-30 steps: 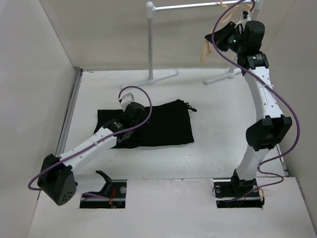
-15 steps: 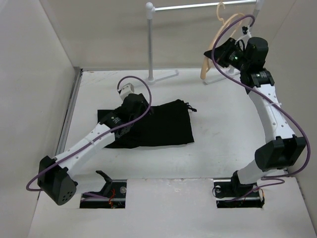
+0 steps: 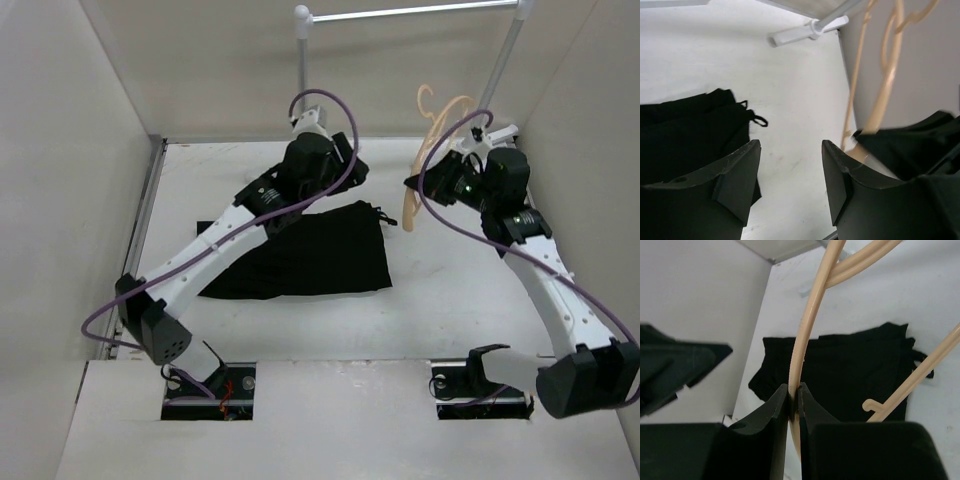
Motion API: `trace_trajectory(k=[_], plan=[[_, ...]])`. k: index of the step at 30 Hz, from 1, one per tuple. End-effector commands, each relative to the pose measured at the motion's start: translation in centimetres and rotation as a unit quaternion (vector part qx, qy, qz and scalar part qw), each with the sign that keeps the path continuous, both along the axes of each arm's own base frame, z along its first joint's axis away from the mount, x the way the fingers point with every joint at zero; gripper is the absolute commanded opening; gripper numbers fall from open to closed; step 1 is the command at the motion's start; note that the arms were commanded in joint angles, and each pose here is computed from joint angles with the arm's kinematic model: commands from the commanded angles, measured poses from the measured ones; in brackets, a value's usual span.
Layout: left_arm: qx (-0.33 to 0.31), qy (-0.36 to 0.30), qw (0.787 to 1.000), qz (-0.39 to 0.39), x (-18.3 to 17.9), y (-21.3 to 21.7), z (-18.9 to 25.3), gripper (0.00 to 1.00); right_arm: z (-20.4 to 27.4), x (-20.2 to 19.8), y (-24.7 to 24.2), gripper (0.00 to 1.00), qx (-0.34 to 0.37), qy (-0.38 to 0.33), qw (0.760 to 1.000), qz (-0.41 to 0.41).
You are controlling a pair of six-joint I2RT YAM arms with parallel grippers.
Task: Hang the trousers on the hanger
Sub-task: Pick up the hanger from the clothesline.
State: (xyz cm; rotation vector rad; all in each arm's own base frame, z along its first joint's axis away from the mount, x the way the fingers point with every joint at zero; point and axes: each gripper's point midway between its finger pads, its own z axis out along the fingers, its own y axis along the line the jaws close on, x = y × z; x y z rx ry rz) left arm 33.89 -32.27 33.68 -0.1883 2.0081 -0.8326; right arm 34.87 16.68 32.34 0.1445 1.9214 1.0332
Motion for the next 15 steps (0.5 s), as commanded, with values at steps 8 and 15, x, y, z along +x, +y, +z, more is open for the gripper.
trace_trajectory(k=[8, 15], plan=[[0.053, -0.010, 0.991, -0.124, -2.0, -9.9, -0.1, 0.51, -4.7, -6.4, -0.1, 0.12, -0.023, -0.006, 1.000, 0.012], [0.094, 0.015, 0.983, -0.155, -3.1, -12.8, -3.8, 0.50, -6.9, -8.6, 0.6, 0.12, -0.028, 0.011, 0.999, 0.020]])
